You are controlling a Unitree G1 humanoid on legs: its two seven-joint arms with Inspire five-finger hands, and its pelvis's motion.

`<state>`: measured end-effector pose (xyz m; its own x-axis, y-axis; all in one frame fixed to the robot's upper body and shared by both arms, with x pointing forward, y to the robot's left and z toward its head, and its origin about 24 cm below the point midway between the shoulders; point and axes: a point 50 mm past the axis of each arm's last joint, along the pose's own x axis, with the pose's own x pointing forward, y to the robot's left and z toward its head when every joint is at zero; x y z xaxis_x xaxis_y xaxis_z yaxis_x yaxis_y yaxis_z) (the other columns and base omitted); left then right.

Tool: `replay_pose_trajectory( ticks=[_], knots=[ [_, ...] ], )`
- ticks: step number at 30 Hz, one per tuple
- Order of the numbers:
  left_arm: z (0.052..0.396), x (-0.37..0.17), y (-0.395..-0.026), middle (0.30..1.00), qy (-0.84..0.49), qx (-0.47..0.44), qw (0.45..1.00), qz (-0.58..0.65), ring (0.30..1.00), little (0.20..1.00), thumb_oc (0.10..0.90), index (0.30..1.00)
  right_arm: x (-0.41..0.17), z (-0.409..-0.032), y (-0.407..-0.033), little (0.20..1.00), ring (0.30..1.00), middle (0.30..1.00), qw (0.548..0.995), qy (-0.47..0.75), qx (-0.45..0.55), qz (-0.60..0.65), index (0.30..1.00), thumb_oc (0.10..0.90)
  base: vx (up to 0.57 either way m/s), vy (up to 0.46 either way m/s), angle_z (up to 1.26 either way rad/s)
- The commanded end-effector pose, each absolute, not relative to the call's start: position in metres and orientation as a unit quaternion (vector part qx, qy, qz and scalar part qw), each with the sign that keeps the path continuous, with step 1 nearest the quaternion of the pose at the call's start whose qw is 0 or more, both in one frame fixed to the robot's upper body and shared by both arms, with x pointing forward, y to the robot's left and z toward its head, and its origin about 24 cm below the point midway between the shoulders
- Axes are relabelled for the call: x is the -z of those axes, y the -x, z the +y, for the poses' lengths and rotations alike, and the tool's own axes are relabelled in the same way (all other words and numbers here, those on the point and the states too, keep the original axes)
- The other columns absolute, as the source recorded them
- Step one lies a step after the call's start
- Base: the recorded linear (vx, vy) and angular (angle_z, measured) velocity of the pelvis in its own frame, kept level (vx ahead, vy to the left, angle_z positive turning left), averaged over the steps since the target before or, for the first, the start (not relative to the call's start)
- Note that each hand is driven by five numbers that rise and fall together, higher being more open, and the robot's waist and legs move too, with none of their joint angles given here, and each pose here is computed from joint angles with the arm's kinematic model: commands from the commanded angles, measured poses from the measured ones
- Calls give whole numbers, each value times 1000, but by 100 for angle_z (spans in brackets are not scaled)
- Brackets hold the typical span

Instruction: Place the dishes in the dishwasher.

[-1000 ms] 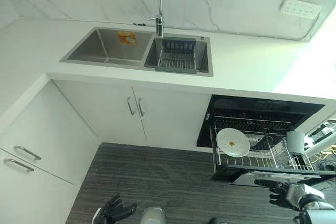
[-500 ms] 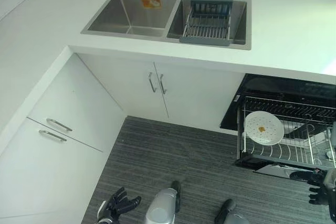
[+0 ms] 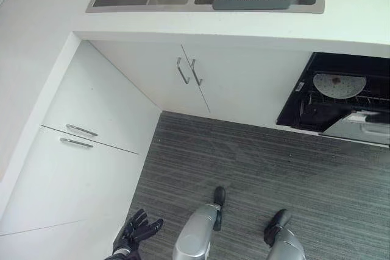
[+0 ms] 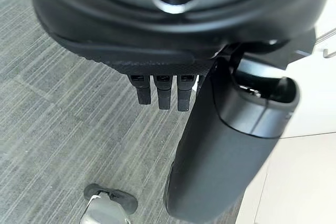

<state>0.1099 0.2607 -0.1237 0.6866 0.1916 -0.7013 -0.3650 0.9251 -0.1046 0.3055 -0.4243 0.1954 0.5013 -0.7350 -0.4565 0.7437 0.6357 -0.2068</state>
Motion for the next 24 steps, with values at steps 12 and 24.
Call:
replay_pose_trajectory(
  ticks=[12,24],
  knots=[
    [296,110,-89,900,100,-158,920,343,900,900,800,900,-365,-383,-329,900,900,900,901,206,340,-176,900,800,1,24,-3],
    [295,104,-98,900,117,-131,932,316,900,900,800,900,-401,-334,-322,900,900,900,806,276,331,-405,900,800,-76,3,-3]
  ],
)
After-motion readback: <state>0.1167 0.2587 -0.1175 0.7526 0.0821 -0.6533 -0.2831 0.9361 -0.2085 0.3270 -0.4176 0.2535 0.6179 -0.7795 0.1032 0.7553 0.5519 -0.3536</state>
